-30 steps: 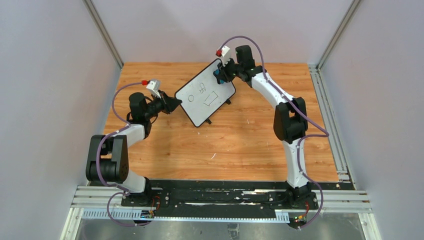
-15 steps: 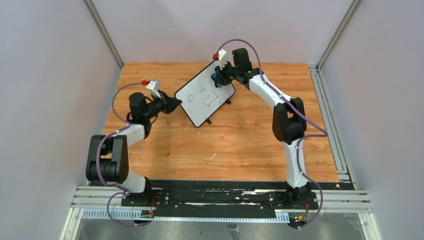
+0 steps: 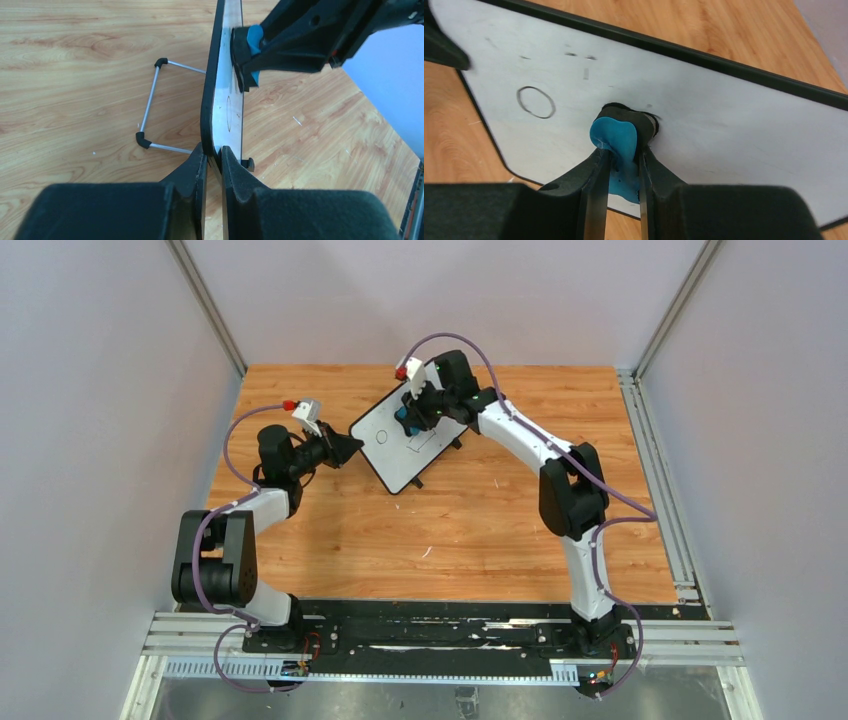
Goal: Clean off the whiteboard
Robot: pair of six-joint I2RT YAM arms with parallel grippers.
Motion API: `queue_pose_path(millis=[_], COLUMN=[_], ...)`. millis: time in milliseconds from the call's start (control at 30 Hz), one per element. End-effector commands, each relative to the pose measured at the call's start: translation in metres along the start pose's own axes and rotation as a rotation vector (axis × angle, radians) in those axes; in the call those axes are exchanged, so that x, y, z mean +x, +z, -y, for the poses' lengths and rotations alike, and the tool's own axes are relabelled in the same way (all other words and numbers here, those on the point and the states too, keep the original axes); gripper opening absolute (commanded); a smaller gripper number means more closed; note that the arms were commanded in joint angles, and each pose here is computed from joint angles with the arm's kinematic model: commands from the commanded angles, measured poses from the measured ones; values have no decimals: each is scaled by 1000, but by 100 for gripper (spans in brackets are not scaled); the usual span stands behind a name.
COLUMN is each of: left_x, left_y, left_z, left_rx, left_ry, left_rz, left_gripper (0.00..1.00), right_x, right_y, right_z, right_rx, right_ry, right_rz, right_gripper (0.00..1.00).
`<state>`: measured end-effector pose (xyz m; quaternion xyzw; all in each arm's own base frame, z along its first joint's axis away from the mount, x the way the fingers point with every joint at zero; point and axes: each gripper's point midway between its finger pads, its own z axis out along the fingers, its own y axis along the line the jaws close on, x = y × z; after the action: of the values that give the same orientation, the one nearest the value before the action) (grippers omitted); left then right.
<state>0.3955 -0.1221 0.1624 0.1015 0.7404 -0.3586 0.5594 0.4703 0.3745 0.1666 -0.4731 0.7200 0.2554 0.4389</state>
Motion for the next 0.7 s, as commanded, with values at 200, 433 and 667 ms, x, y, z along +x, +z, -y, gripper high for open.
queue_pose_path(millis=[200,433,667], left_x=[12,12,11], left_y=[-3,-4,-4], left_z=[-12,-12,-11], left_rx=[-35,-35,-34], left_ry=[72,74,77], left_rz=[-40,-39,-38], left_gripper=[0,0,0], right_x=[1,15,16], right_y=[-6,-15,-13], right_z=[-25,38,56], right_rx=[-23,85,96], right_ry=[-24,8,28], right_rz=[-30,-26,-16], right_gripper=[1,1,1])
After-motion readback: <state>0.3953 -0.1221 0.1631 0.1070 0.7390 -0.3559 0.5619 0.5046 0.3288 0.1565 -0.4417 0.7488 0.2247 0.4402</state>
